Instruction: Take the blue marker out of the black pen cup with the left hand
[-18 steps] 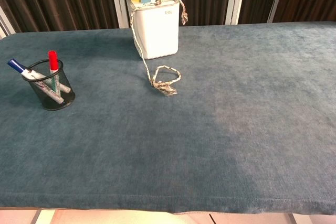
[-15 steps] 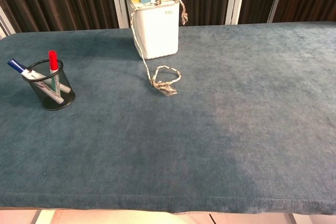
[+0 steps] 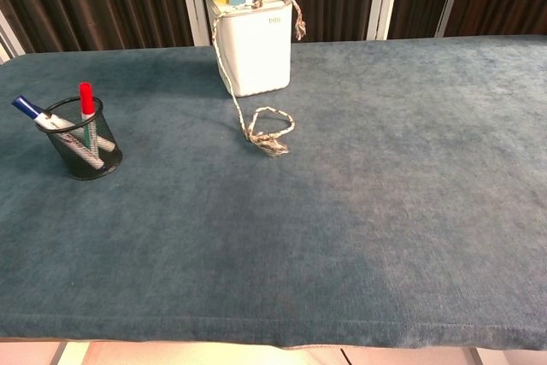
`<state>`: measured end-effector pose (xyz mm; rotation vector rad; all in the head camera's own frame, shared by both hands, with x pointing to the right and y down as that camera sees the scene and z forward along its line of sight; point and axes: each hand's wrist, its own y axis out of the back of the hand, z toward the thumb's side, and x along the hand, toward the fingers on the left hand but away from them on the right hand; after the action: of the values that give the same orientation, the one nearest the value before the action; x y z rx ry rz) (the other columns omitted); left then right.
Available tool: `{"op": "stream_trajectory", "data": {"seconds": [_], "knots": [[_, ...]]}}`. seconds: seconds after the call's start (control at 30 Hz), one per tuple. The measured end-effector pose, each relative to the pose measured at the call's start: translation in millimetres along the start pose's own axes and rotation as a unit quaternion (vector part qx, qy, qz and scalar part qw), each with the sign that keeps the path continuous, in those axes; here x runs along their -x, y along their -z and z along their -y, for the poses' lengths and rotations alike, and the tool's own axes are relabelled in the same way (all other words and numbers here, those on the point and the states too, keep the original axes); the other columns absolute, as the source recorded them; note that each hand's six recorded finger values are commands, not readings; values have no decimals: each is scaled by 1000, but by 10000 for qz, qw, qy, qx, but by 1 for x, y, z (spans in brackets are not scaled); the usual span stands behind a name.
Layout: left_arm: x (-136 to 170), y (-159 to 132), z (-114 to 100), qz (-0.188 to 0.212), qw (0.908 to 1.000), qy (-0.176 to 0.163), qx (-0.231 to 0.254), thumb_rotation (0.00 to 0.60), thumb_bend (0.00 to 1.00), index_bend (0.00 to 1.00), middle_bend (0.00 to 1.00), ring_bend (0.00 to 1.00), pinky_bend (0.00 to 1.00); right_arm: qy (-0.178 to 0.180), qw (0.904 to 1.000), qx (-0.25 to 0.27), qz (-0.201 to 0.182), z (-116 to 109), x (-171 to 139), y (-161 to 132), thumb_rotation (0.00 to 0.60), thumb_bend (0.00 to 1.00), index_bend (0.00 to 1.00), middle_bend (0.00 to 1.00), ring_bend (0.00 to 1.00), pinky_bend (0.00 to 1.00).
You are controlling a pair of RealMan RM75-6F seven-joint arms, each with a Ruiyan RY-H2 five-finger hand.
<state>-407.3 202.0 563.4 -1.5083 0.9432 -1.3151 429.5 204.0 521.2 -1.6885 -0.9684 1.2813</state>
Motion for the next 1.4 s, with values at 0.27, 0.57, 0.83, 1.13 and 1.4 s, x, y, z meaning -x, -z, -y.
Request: {"op": "stream_trajectory", "data": {"seconds": [0.27,0.57,0.83,1.13,1.4], "knots": [[-69,-36,30,481,9965,58,-674,600,371,335,271,217,249,-65,10000,-49,-35,-1,3,-4,600,50,0,87,0,95],[-104,-55,57,471,9930,141,-1078,600,309,365,308,258,273,-128,9999,-52,-31,2,6,-4,600,50,0,88,0,95],[-102,-42,65,335,9885,278,-1447,600,305,429,356,302,284,-156,9999,-46,1,4,5,-3,600,50,0,87,0,95],[-101,-28,68,191,9895,332,-1392,600,330,474,404,327,299,-156,9999,-45,3,4,5,-4,600,50,0,88,0,95],[-107,-26,69,188,9895,341,-1394,600,393,516,460,356,312,-160,9999,-45,48,4,3,-2,600,50,0,88,0,95]]}}
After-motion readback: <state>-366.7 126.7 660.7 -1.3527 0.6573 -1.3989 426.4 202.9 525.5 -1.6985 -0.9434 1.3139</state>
